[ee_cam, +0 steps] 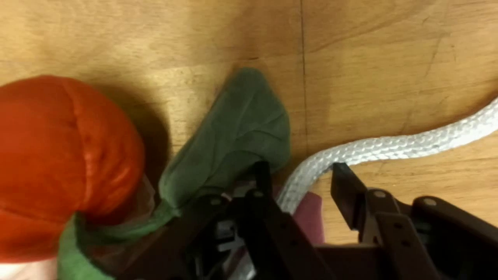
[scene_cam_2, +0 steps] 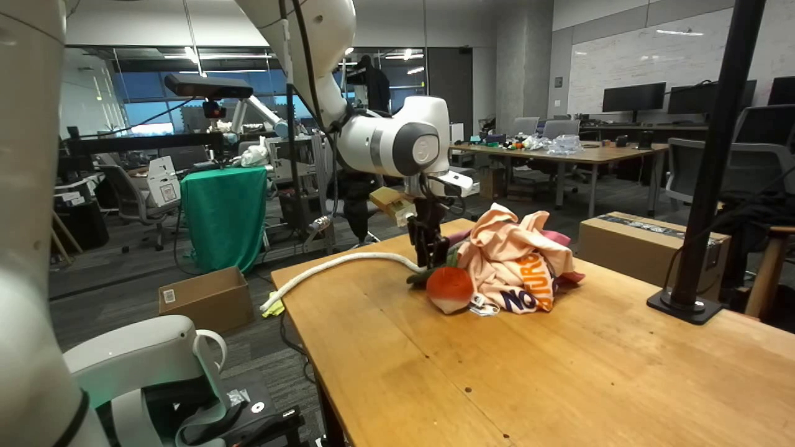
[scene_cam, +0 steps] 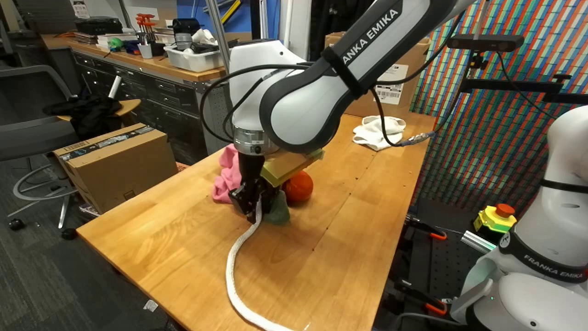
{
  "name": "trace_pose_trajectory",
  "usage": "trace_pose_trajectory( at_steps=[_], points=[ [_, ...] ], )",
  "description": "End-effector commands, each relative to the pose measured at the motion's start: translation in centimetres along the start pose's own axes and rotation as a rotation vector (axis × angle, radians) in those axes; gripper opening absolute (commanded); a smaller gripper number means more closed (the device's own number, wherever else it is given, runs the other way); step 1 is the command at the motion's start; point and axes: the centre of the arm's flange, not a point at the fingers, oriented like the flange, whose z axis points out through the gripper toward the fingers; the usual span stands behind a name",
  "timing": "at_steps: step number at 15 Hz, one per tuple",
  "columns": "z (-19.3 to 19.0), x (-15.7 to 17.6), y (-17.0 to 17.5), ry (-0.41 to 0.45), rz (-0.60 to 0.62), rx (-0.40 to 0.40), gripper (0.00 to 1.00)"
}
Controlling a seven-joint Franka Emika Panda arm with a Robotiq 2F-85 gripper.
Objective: Move the towel to the right, move the rope to the left, move the peach shirt to the right, move the radish forwards
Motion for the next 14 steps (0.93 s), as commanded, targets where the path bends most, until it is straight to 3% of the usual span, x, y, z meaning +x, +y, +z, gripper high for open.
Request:
trace_pose_trajectory(
  at_steps=[1,2,8,10,11,14],
  points=[
    [-0.6,-0.6,-0.2,0.011,0.000,0.009,0.27],
    [-0.6,-0.7,-0.4,0.006,-0.004,0.012,0.24],
    [-0.5,-1.6,-1.7,0.004,-0.043,0.022,0.28],
    [-0.5,-1.7,-2.2,0.017,-0.055,0.032,0.23],
    [-0.4,-1.5,-2.5,0.029,-0.057,0.042,0.13],
    [-0.4,-1.2,-3.2,0.068,-0.058,0.087,0.05]
  ],
)
